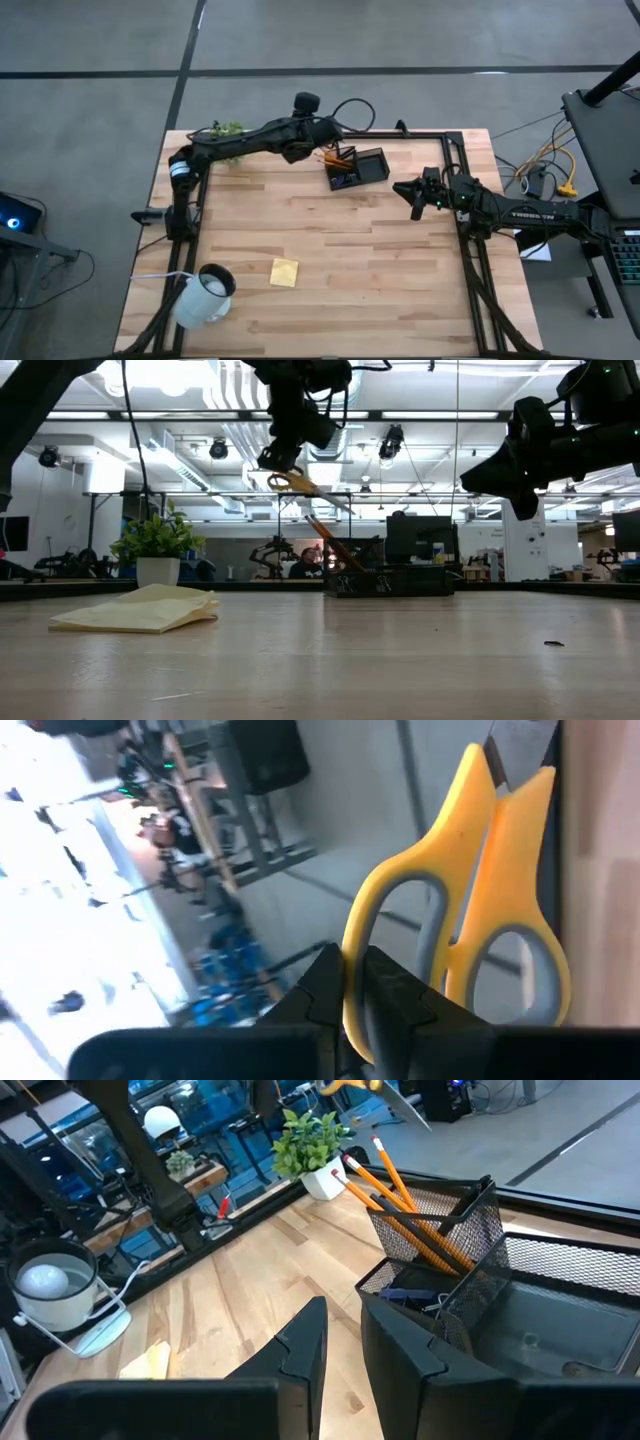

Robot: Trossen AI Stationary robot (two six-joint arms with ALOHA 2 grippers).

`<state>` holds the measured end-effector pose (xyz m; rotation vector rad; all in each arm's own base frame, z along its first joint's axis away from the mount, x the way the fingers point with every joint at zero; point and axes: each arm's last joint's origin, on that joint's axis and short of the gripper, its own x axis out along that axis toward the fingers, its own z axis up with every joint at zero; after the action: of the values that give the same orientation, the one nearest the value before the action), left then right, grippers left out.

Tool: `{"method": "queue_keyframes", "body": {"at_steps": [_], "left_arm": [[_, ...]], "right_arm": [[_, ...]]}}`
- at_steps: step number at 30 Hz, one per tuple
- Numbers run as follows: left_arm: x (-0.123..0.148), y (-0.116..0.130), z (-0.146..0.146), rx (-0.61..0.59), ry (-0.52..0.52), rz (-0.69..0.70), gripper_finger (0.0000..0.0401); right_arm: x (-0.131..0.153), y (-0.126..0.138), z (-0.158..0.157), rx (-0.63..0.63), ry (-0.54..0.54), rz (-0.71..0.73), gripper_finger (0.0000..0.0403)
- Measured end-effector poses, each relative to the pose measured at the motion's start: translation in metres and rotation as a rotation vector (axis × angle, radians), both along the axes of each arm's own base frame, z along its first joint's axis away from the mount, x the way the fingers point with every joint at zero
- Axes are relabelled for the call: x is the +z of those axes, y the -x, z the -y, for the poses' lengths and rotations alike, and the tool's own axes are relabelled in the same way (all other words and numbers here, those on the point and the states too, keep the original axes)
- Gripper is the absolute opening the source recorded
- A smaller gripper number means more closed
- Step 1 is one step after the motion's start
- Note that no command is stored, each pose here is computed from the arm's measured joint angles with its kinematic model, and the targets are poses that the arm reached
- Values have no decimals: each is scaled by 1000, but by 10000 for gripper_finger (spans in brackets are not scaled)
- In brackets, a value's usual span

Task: Pick and place office supplies into organizer
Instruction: Put the scissors into the desk organizer

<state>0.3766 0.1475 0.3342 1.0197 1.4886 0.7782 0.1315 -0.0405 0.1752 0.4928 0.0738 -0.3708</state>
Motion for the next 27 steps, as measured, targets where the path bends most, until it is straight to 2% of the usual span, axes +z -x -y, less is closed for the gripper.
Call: {"method": "queue_keyframes", "body": {"at_steps": [10,20,24,27], "left_arm": [[10,-14,2,-109,-104,-133,6],[0,-19,13,-189,-95,-248,6],[-11,-20,17,-217,-71,-272,6],[-9,-22,16,-217,-86,-242,6]], "right_arm": [[0,0,0,0,0,0,57],[0,0,0,0,0,-1,57],[0,0,0,0,0,-1,57],[0,0,0,0,0,-1,57]]}}
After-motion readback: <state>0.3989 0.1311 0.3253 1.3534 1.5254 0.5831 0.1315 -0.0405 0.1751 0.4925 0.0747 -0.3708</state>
